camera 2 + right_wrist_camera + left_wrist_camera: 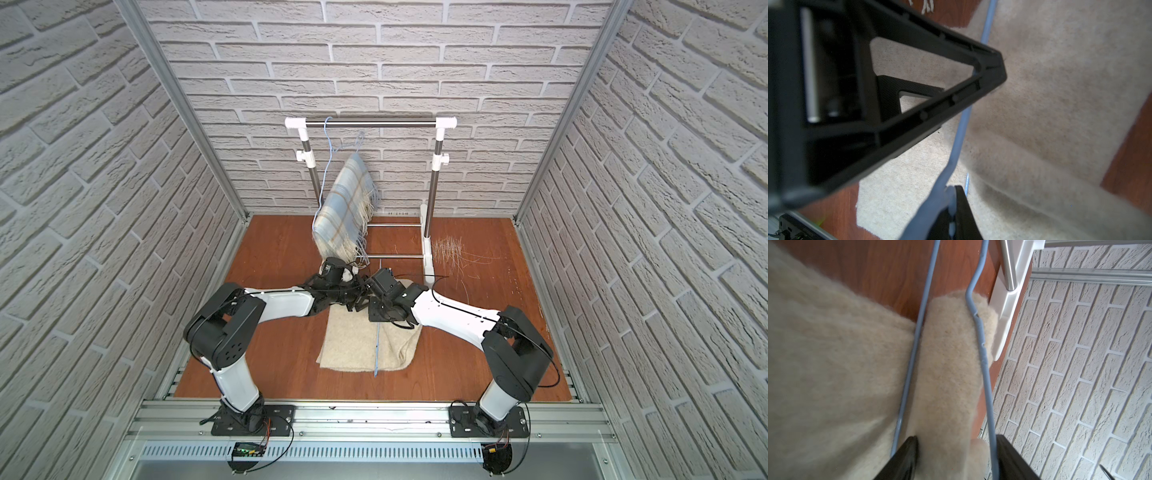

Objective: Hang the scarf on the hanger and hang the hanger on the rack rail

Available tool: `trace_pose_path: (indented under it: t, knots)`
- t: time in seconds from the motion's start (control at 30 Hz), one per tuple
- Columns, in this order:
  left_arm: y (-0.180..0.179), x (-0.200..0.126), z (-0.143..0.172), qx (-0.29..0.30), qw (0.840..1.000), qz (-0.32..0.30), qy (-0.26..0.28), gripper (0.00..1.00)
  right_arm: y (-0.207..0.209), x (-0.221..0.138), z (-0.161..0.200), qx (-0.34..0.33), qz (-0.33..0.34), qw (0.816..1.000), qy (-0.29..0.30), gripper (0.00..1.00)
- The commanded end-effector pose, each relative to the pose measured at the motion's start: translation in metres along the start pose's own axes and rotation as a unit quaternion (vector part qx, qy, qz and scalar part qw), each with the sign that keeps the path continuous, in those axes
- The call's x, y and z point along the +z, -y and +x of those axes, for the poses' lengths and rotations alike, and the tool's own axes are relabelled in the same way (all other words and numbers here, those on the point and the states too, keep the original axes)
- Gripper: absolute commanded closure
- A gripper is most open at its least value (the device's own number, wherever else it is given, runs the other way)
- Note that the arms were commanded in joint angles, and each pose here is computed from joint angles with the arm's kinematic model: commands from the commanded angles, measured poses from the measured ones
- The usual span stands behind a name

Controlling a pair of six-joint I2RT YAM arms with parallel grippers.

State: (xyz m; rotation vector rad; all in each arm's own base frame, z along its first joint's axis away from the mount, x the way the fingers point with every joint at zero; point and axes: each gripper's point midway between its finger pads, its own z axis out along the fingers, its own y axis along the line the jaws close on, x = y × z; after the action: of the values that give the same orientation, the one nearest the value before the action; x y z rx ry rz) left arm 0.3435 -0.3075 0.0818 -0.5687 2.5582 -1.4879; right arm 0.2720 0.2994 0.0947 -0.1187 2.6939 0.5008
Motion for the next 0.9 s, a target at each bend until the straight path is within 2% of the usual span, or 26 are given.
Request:
trace_pose_path:
  t: [0.0,0.27,0.43,0.5,0.63,0.87]
  knots:
    - [-0.006,-0.001,0.005,0.0,1.0,-0.005,-0.007,0.3,0.025,-0.005,0.007,-0.005,0.038,0.999,-0.013,0.97]
    - [-0.01,-0.03,0.002,0.001,0.999,-0.013,0.033,0.22,0.03,-0.007,0.006,-0.003,0.04,0.999,-0.011,0.97]
    - [-0.021,-0.041,0.004,-0.01,0.999,-0.023,0.045,0.27,0.032,-0.007,0.007,-0.001,0.04,0.999,-0.012,0.97]
    - [-0.023,-0.038,0.005,-0.01,0.999,-0.026,0.04,0.3,0.032,-0.007,0.008,-0.001,0.04,0.999,-0.013,0.97]
    - [-0.023,-0.026,0.001,-0.011,0.999,-0.023,0.034,0.29,0.03,-0.006,0.007,-0.001,0.037,0.999,-0.012,0.97]
    - [-0.002,-0.02,-0.008,0.005,0.999,-0.008,0.043,0.27,0.03,-0.006,0.007,-0.001,0.036,0.999,-0.013,0.97]
